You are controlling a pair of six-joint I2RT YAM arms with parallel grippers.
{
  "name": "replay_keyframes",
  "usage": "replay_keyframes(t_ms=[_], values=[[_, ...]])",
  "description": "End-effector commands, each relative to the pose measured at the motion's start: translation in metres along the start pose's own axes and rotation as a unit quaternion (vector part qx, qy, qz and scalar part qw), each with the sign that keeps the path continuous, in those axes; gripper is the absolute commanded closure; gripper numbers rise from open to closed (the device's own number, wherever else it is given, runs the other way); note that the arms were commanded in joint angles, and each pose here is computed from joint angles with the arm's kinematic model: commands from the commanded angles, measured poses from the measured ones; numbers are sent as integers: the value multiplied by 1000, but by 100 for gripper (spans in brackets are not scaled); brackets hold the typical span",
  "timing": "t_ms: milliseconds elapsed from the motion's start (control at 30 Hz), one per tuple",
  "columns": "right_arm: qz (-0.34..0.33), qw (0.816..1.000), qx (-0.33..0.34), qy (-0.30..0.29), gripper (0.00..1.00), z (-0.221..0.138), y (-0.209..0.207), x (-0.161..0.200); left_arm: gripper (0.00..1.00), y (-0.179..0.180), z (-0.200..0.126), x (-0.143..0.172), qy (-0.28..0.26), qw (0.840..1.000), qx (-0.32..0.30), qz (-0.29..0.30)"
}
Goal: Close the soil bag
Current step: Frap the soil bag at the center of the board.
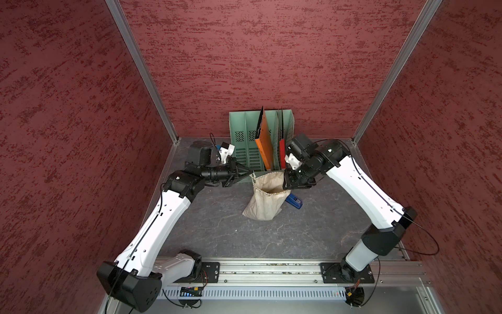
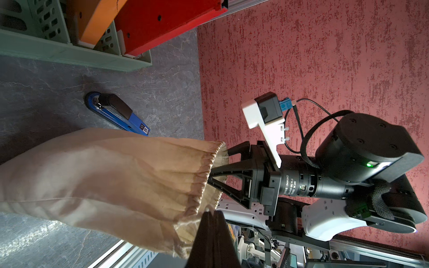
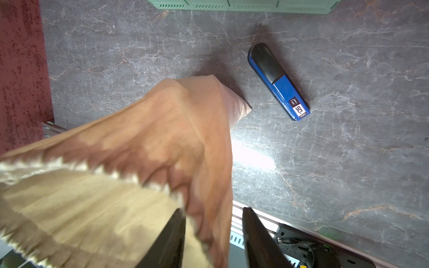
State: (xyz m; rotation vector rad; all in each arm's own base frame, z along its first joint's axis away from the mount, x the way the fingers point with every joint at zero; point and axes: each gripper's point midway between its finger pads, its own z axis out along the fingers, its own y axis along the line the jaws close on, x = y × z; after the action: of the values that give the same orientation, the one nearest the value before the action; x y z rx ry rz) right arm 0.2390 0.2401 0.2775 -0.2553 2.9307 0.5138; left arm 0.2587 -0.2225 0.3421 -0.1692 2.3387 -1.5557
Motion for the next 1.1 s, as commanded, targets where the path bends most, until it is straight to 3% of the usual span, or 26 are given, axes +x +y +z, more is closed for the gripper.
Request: replay_keyframes(t_ms=[0, 67, 100, 300, 567, 767, 900, 1067], values=[[3, 1000, -20, -6, 77, -12, 8, 4, 100, -8, -8, -9, -32, 999, -9, 7], [-7, 1000, -18, -9, 95, -15, 11, -1, 100, -7, -15, -12, -52, 998, -26, 4], [-13, 1000, -14, -12, 99, -17, 11, -4, 100, -7, -19, -13, -65, 997, -34, 3], [-27, 999, 40, -20, 100, -15, -3, -15, 100, 21, -38, -15, -114, 986, -115, -49], [-53, 998, 3, -45, 100, -8, 12, -28, 100, 22, -29, -13, -104, 986, -110, -65], [-95, 992, 11, -87, 91, -21, 12, -40, 100, 15, -31, -14, -99, 986, -117, -62], [-129, 985, 14, -117, 65, -35, 14, -47, 100, 12, -28, -16, -90, 987, -121, -59], [-208, 958, -20, -196, 61, -70, 34, -60, 100, 4, -28, -17, -84, 987, -124, -52]])
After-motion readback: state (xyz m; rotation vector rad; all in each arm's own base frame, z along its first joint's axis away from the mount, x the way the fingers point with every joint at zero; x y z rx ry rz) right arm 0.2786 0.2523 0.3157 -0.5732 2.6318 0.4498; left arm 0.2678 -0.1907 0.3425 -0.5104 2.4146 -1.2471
